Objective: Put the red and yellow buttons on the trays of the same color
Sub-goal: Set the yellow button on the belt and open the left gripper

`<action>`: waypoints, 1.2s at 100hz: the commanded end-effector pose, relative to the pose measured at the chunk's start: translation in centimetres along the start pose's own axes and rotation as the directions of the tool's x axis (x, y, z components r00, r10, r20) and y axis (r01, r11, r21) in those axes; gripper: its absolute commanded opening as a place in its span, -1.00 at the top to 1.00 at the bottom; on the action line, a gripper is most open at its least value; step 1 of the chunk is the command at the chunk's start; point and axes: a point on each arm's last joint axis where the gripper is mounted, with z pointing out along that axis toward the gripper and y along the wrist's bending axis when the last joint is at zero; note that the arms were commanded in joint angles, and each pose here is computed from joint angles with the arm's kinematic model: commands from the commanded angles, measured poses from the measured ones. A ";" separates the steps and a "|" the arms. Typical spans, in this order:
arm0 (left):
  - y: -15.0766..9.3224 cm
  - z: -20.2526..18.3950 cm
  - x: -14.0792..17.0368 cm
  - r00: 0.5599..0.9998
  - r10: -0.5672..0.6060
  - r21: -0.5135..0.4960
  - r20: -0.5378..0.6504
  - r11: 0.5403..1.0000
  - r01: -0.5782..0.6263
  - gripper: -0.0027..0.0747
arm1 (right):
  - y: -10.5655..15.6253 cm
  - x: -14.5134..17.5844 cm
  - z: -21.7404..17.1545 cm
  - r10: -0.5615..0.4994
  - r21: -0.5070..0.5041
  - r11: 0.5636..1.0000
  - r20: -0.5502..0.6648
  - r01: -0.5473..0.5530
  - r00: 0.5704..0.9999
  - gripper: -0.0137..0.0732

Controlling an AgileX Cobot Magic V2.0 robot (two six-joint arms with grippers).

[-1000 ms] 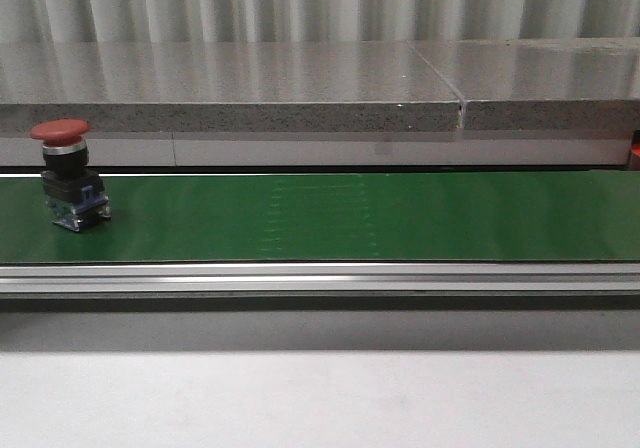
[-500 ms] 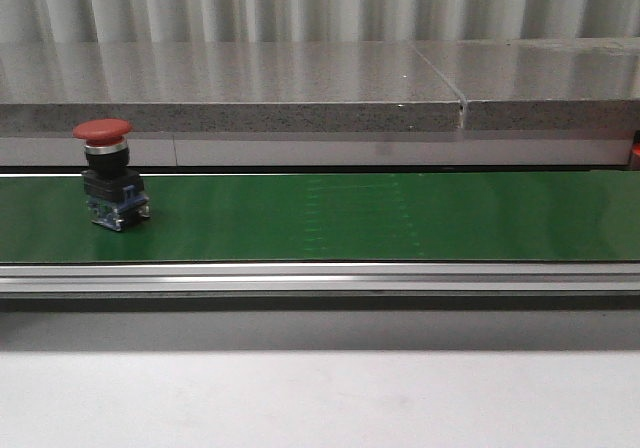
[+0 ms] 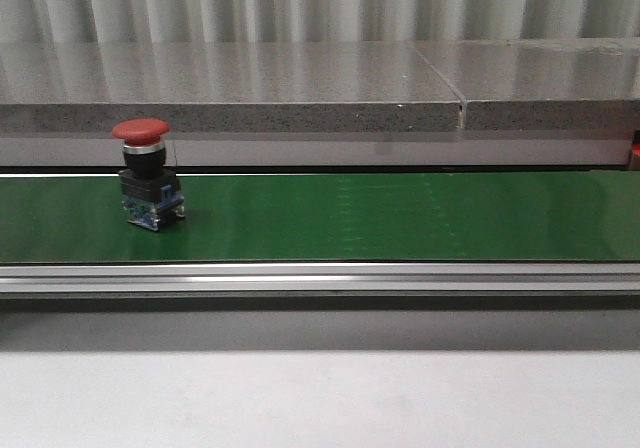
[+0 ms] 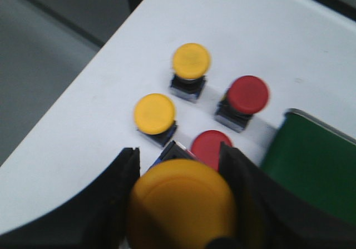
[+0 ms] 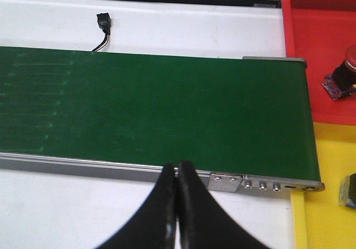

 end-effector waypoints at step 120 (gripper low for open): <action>-8.8 2.7 2.9 0.954 0.283 0.204 -0.102 0.944 -0.258 -0.68 | 0.1 -1.1 -0.5 -0.006 0.003 1.000 0.081 0.006 0.997 0.96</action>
